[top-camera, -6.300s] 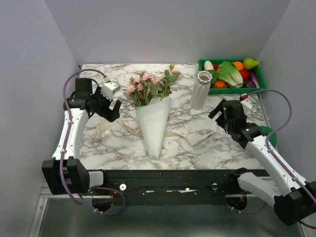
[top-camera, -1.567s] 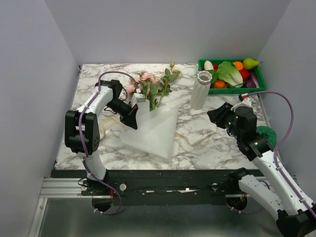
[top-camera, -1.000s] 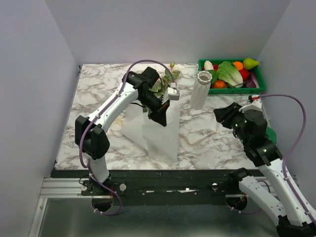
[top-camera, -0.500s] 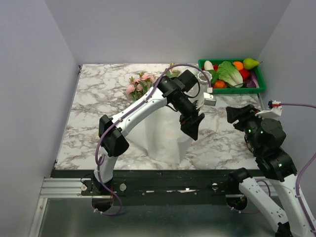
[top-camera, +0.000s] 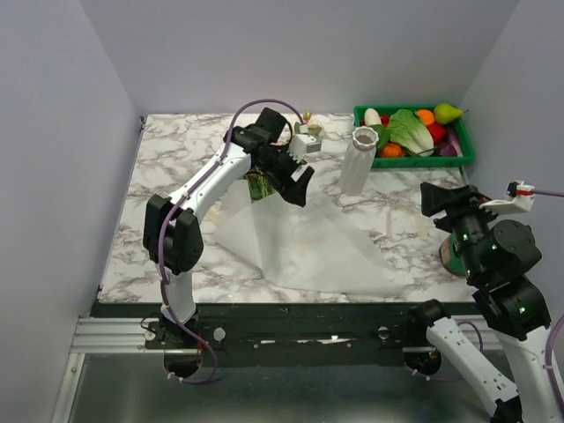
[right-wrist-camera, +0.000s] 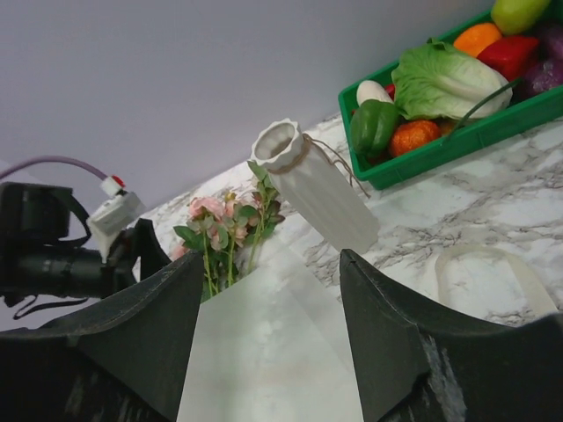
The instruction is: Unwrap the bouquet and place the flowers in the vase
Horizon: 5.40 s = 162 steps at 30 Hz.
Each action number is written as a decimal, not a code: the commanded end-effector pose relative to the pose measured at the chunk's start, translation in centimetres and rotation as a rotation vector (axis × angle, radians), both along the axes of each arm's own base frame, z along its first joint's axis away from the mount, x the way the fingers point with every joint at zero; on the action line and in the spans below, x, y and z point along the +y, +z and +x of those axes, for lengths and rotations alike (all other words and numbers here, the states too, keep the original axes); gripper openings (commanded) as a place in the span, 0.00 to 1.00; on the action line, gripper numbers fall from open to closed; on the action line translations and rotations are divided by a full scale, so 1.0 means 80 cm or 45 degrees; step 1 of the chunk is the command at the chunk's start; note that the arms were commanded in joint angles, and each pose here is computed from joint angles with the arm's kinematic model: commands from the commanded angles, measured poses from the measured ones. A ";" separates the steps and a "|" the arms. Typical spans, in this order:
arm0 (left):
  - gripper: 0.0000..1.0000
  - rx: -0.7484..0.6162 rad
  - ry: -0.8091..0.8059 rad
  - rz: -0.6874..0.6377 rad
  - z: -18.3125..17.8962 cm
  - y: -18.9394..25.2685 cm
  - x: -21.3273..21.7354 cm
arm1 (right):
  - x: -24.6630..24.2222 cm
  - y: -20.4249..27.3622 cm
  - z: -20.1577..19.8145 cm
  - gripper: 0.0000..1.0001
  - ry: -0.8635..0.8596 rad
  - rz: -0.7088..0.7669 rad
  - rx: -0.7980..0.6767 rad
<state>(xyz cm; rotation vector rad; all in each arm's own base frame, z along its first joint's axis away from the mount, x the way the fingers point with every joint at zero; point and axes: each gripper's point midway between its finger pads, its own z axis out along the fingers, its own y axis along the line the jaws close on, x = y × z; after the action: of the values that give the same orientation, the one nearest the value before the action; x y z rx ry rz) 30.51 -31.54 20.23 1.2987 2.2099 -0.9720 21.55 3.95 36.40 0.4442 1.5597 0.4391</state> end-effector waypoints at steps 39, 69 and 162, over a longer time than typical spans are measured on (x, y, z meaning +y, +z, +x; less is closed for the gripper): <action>0.06 0.007 0.248 0.376 0.039 -0.117 0.107 | 0.033 -0.046 0.015 0.67 0.143 -0.012 0.095; 0.59 0.034 -0.602 0.090 -0.286 0.018 0.123 | 0.036 -0.049 0.024 0.67 0.162 -0.087 0.098; 0.99 -0.119 1.044 0.265 0.000 -0.060 0.322 | 0.466 -0.411 0.210 0.47 1.044 -0.689 1.024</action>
<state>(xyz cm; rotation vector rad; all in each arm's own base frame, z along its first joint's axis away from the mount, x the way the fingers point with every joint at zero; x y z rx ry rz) 31.26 -5.53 15.69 0.3644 2.4575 -0.3333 38.97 40.68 4.68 -0.5148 2.5007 0.4395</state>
